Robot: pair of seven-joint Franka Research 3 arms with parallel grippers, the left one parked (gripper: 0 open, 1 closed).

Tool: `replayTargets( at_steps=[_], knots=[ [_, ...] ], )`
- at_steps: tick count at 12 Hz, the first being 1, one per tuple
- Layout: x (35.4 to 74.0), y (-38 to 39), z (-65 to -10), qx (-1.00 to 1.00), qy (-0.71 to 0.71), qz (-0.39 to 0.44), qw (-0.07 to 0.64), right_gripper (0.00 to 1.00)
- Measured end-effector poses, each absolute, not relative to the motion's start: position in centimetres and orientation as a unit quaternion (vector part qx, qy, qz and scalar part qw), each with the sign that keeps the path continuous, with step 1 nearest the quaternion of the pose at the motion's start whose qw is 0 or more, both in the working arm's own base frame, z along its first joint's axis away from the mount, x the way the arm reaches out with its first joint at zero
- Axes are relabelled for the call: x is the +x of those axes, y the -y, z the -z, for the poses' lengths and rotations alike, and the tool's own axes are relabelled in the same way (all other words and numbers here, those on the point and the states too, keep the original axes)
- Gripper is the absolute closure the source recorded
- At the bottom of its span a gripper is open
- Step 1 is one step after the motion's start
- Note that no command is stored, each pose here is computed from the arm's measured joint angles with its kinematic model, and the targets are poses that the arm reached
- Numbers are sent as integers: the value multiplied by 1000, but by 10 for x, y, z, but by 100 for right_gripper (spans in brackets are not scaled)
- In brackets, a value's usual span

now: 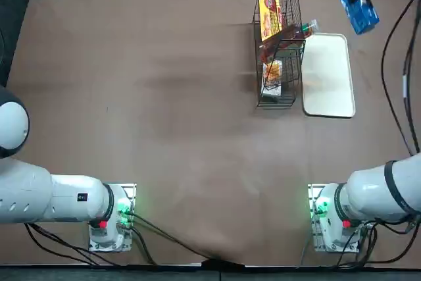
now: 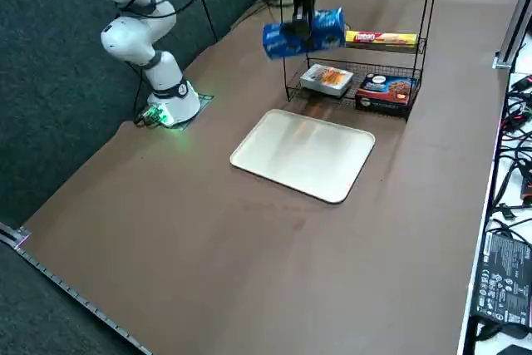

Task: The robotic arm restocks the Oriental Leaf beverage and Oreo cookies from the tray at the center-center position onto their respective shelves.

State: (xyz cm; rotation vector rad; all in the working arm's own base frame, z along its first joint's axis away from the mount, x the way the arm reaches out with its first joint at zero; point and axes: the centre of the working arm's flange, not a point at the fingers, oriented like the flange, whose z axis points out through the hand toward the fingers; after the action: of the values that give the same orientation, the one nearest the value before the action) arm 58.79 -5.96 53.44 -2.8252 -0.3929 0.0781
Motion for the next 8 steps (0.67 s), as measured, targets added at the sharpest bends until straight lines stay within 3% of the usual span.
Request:
replayTargets(
  at_steps=[8],
  knots=[
    [568, -25, -649, -972, -36, -24, 233, 41]
  ],
)
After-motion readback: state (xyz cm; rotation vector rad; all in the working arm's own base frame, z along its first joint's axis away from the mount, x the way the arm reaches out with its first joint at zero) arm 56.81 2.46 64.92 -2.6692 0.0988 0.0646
